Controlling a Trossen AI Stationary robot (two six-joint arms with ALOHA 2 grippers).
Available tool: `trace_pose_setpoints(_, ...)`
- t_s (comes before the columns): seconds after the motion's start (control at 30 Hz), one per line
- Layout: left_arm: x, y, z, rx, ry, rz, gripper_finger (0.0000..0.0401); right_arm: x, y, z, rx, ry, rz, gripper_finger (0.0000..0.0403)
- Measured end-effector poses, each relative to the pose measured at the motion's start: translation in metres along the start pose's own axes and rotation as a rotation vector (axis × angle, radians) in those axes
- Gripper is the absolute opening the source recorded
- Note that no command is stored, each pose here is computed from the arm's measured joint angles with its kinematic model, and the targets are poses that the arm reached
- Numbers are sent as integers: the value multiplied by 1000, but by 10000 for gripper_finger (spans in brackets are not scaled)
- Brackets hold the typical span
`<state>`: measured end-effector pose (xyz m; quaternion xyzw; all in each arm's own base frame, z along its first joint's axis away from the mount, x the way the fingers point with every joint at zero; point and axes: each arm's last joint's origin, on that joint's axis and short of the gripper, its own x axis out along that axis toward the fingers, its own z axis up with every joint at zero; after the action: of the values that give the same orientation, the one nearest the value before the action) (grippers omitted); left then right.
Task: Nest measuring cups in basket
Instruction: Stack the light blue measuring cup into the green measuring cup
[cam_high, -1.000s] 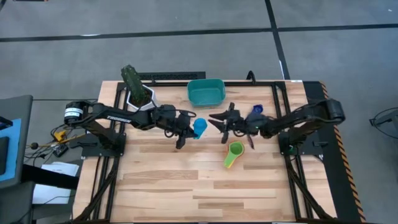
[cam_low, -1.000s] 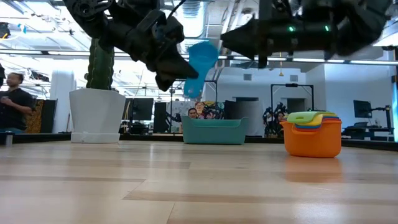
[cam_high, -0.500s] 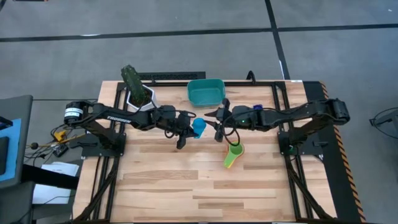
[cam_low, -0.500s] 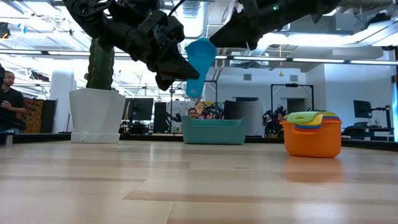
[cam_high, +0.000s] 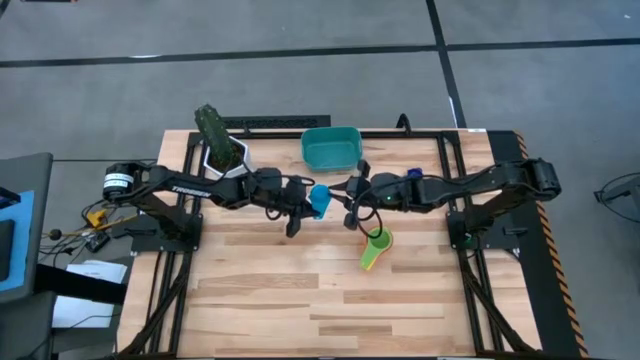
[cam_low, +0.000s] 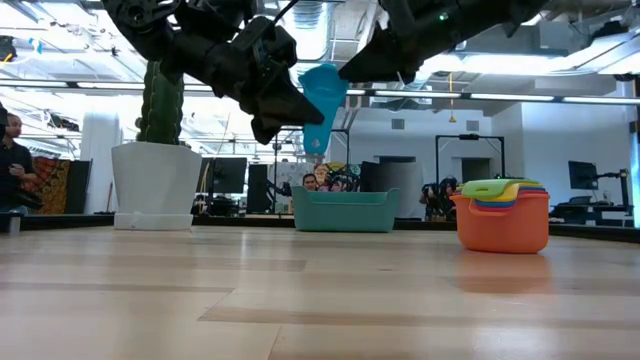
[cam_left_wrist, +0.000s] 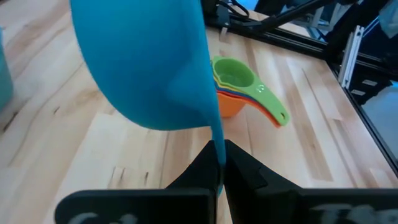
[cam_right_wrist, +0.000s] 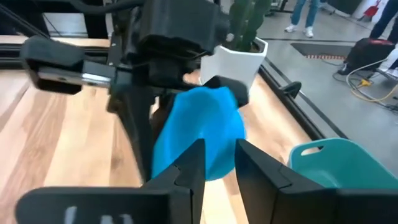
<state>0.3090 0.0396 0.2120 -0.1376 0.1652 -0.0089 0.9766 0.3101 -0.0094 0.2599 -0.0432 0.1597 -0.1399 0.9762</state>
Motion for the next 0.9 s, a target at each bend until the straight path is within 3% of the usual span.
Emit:
trace_pose_setpoints(0.3, 0, -1, 3, -21, -35, -6, 0, 1, -6, 2, -2, -17, -20, 71)
trace_pose_setpoints(0.9, 2, -3, 7, -70, -95, 19, 0, 4, -18, 4, -16, -42, -58, 72)
